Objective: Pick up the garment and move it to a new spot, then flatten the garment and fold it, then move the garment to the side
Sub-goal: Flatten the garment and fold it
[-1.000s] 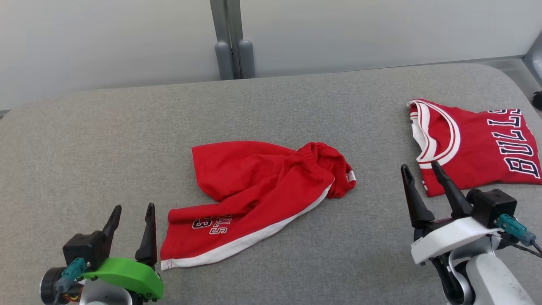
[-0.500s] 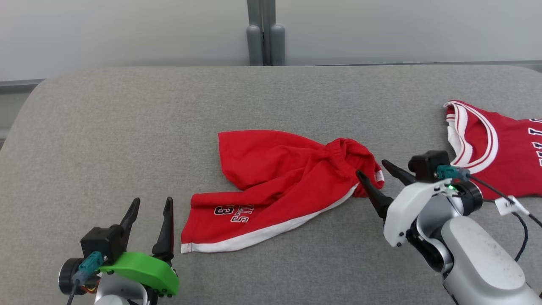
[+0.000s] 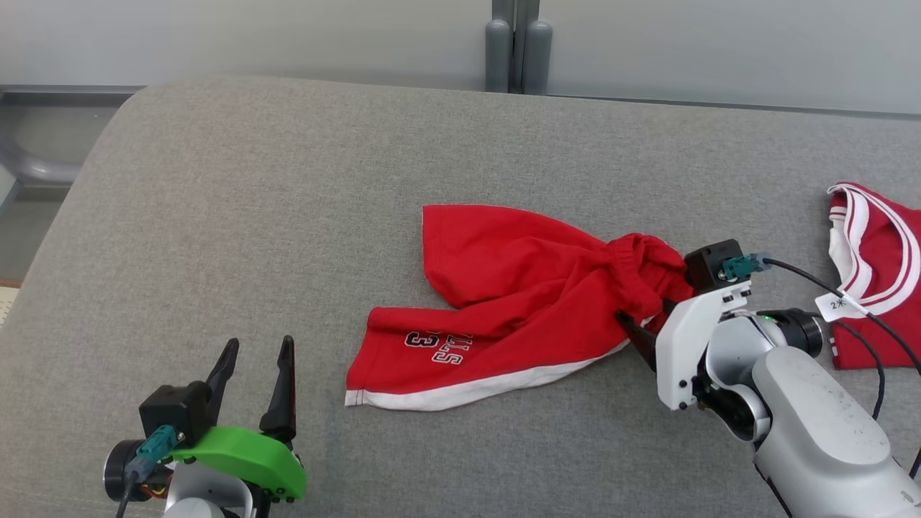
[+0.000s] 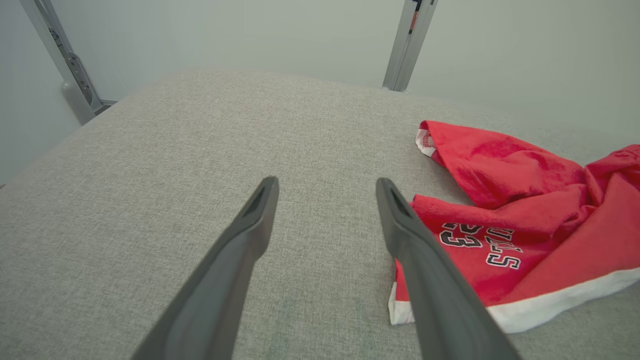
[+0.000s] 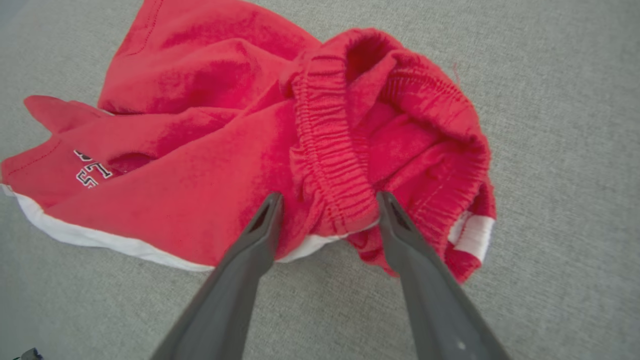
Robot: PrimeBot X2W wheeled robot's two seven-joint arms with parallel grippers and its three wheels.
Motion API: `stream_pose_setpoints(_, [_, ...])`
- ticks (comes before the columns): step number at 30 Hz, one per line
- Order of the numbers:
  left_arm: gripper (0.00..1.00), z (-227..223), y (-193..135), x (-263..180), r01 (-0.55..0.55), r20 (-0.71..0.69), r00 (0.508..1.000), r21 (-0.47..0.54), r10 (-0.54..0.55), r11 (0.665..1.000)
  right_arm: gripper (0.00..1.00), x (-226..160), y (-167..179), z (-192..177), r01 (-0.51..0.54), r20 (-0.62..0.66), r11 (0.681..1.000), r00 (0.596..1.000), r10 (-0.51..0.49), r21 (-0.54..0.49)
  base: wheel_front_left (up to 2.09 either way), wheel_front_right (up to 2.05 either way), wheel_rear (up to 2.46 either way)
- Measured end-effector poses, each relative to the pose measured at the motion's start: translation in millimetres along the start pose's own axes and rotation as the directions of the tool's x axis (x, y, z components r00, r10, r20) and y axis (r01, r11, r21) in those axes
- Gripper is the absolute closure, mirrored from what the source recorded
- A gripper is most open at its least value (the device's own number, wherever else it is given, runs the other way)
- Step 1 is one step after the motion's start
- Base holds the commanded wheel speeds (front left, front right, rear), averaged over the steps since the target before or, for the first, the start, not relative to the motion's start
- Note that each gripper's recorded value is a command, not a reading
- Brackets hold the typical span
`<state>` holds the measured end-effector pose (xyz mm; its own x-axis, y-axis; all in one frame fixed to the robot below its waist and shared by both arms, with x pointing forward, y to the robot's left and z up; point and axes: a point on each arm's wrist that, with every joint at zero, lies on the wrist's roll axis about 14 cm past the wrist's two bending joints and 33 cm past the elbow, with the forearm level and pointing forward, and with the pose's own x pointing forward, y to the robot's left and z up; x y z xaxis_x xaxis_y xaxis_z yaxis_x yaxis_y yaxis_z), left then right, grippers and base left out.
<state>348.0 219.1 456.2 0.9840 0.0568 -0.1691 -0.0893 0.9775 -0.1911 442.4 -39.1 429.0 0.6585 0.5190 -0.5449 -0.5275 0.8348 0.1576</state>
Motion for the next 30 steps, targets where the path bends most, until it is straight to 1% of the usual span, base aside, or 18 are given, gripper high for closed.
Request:
stream_pose_setpoints(1, [0.0,-1,0,0,-0.001,-0.001,1.0,0.0,0.001,1.0,0.57,0,1,0,-0.002,0.0,1.0,1.0,0.002,-0.001,0.0,0.0,0.0])
stream_pose_setpoints(2, [0.0,-1,0,0,-0.002,-0.001,1.0,-0.002,0.002,1.0,0.69,0,1,0,-0.001,0.003,1.0,1.0,0.001,-0.003,0.0,0.0,0.0])
stream_pose_setpoints(3, [0.0,-1,0,1,0.0,-0.003,1.0,-0.002,0.0,1.0,0.87,-2,0,2,0.0,0.014,1.0,1.0,0.0,-0.003,0.0,0.0,0.0])
stream_pose_setpoints(4, [0.0,-1,-1,1,0.002,-0.003,1.0,-0.001,-0.002,1.0,1.0,-3,0,5,0.002,0.027,1.0,1.0,-0.002,-0.003,0.0,0.0,0.0])
stream_pose_setpoints(7, [0.0,-1,-4,3,0.013,-0.004,1.0,-0.002,-0.013,1.0,1.0,-10,-1,9,0.009,0.052,1.0,0.999,-0.009,0.005,0.0,0.0,0.0])
stream_pose_setpoints(12, [0.0,-1,-14,7,0.046,-0.006,0.999,-0.002,-0.046,0.999,1.0,-30,-8,-5,0.034,0.017,0.999,0.999,-0.035,0.035,0.0,0.0,0.0])
stream_pose_setpoints(15, [0.0,-1,-22,10,0.071,-0.007,0.997,0.0,-0.071,0.998,1.0,-48,-20,-20,0.073,-0.036,0.995,0.997,-0.07,0.062,0.0,0.0,0.0])
stream_pose_setpoints(17, [0.0,-2,-28,12,0.089,-0.01,0.996,0.001,-0.089,0.996,1.0,-60,-25,-36,0.095,-0.09,0.992,0.992,-0.087,0.084,0.0,0.0,0.0])
stream_pose_setpoints(24, [0.0,-5,-46,20,0.141,-0.024,0.99,0.0,-0.141,0.99,1.0,-93,-31,-71,0.159,-0.197,0.972,0.973,-0.124,0.174,0.0,0.0,0.0])
stream_pose_setpoints(25, [0.0,-5,-48,21,0.148,-0.027,0.989,0.0,-0.148,0.989,0.98,-95,-30,-73,0.164,-0.201,0.969,0.972,-0.126,0.186,0.0,0.0,0.0])
stream_pose_setpoints(26, [0.0,-6,-50,22,0.153,-0.03,0.988,0.001,-0.153,0.988,0.84,-97,-30,-76,0.168,-0.208,0.967,0.97,-0.127,0.193,0.0,0.0,0.0])
stream_pose_setpoints(27, [0.0,-7,-51,23,0.156,-0.034,0.987,0.001,-0.156,0.988,0.64,-98,-29,-79,0.174,-0.218,0.963,0.967,-0.129,0.205,0.0,0.0,0.0])
stream_pose_setpoints(28, [0.0,-8,-52,24,0.159,-0.037,0.987,0.001,-0.159,0.987,0.06,-98,-29,-82,0.181,-0.225,0.96,0.965,-0.133,0.213,0.0,0.0,0.0])
stream_pose_setpoints(29, [0.0,-9,-53,25,0.162,-0.039,0.986,0.001,-0.161,0.987,0.0,-99,-30,-84,0.188,-0.228,0.958,0.964,-0.137,0.216,0.0,0.0,0.0])
stream_pose_setpoints(30, [0.0,-9,-54,26,0.165,-0.041,0.986,0.001,-0.165,0.986,0.0,-100,-31,-86,0.195,-0.231,0.956,0.962,-0.143,0.219,0.0,0.0,0.0])
